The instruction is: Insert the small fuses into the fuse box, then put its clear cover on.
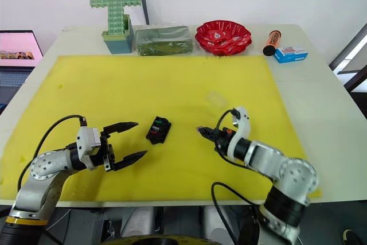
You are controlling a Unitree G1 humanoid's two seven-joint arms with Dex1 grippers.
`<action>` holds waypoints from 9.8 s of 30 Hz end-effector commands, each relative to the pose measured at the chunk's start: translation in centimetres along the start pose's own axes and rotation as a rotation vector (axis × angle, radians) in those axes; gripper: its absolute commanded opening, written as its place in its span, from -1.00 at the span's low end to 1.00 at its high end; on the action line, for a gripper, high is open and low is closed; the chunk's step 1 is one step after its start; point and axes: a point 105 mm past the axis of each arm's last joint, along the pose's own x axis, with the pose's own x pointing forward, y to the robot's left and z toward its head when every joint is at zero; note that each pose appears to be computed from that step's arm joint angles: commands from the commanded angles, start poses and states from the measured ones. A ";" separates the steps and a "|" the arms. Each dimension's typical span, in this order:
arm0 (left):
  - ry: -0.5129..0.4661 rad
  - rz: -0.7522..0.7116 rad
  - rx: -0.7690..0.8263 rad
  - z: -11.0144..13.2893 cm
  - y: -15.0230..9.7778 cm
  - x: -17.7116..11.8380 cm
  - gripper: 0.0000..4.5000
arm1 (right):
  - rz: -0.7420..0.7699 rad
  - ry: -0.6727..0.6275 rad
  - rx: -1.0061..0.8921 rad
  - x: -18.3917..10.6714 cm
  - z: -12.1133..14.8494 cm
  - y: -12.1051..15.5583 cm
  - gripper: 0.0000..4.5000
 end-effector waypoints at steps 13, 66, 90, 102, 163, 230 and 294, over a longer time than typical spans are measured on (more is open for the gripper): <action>-0.017 0.009 0.018 0.6 -0.1 -0.4 1.00 | -0.134 -0.035 0.215 -1.2 -1.2 2.8 -1.00; -0.032 -0.004 0.018 0.6 -0.3 0.4 1.00 | 0.004 0.425 0.021 -7.0 -2.6 -0.9 0.50; -0.060 -0.364 0.186 0.9 -5.4 1.6 1.00 | 0.265 0.739 -0.275 -2.9 1.7 -2.5 -0.23; -0.071 -0.323 0.172 1.4 -4.7 2.0 1.00 | 0.289 0.712 -0.163 -1.0 2.0 -2.2 -0.23; -0.059 0.067 -0.008 3.0 2.5 0.4 1.00 | 0.224 0.304 -0.928 3.5 7.2 9.6 -0.96; 0.068 0.046 -0.185 1.7 3.0 4.0 1.00 | 0.151 0.423 -1.242 9.5 3.0 9.0 -0.96; 0.089 0.080 -0.180 1.2 3.3 3.1 1.00 | 0.148 0.467 -1.333 9.6 2.3 8.0 -0.96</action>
